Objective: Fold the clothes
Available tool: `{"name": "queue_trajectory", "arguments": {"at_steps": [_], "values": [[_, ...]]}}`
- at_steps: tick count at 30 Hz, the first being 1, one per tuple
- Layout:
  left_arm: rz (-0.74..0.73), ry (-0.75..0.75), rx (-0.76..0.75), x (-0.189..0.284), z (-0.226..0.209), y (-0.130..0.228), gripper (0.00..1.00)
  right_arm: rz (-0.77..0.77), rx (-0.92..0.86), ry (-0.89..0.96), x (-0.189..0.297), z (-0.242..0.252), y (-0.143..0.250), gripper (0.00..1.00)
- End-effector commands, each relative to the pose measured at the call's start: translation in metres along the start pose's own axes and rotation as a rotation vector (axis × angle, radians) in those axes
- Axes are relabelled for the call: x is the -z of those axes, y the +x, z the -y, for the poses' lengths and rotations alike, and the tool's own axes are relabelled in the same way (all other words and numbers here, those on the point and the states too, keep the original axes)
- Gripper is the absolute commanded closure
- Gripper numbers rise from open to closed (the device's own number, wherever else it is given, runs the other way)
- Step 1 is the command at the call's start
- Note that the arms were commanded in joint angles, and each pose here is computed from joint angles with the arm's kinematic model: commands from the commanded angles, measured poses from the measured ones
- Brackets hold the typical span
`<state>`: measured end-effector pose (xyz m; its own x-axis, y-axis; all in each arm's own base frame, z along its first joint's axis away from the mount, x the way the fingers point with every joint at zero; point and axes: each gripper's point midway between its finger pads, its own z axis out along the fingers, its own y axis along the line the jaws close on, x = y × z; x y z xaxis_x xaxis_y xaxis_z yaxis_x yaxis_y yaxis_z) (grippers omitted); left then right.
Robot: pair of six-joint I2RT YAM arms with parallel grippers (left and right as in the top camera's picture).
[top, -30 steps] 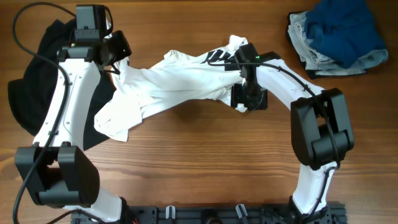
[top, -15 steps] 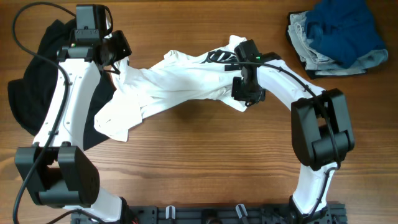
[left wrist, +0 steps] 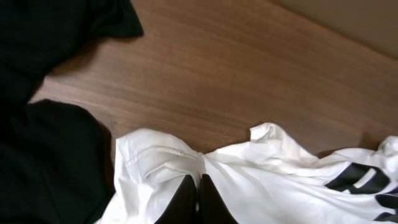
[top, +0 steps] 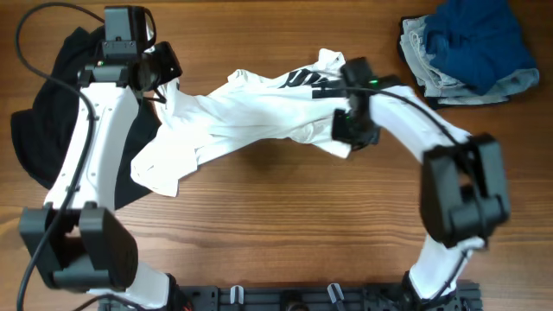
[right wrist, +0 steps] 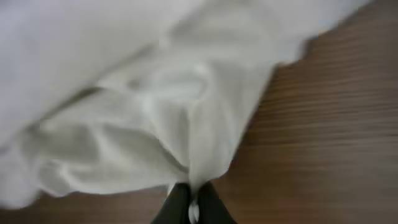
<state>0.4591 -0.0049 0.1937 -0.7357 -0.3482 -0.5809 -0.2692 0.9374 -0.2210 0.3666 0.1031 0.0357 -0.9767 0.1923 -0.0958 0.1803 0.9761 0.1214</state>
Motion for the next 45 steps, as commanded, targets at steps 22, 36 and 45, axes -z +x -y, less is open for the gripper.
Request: {"name": "queue_trajectory", "arguments": {"at_steps": [22,36,45], "values": [[0.895,0.318,-0.052,0.35,0.032,-0.083,0.96,1.127,-0.183,-0.108,0.429,0.121,0.011,0.96],[1.198,0.445,-0.07,0.488,0.018,-0.033,0.96,1.413,-0.223,0.05,0.545,0.137,0.092,0.96],[1.347,0.388,-0.051,0.546,-0.013,0.008,0.96,1.579,-0.169,0.076,0.604,0.12,0.15,0.96]]}}
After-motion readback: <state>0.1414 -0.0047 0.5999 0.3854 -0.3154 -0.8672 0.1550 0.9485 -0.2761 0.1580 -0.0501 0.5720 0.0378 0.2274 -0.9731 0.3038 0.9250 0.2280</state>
